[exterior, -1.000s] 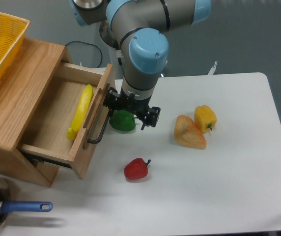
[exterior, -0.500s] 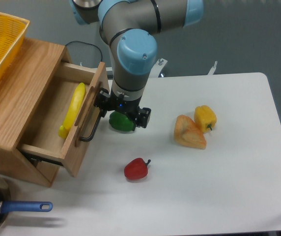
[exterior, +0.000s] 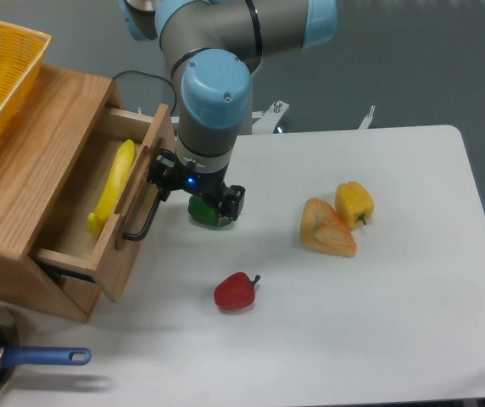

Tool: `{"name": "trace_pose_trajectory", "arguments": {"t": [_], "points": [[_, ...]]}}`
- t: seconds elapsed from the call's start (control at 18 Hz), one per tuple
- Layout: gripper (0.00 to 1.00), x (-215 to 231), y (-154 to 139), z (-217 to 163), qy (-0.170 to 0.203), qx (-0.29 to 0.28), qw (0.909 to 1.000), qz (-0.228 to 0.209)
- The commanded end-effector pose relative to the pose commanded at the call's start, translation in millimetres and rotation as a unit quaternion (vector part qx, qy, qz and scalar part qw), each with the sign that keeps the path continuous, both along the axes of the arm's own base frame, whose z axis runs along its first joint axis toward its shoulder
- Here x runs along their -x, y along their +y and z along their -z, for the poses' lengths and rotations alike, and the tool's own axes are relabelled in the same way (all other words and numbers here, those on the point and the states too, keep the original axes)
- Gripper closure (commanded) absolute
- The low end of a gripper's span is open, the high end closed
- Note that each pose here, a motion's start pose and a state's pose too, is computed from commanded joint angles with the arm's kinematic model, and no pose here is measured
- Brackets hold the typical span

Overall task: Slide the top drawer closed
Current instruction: 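Push the drawer front with the gripper, sliding the drawer into the cabinet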

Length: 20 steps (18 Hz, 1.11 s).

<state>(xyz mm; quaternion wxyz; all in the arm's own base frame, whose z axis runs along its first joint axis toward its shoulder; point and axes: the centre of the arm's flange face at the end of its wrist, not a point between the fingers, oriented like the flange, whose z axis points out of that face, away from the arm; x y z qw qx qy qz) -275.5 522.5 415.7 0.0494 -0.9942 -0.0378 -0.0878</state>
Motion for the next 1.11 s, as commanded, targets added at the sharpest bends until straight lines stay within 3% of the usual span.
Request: {"name": "trace_pose_trajectory", "arguments": {"t": [1.11], "points": [[0.00,-54,23,-1,0.000,0.003,0.9996,0.030]]}}
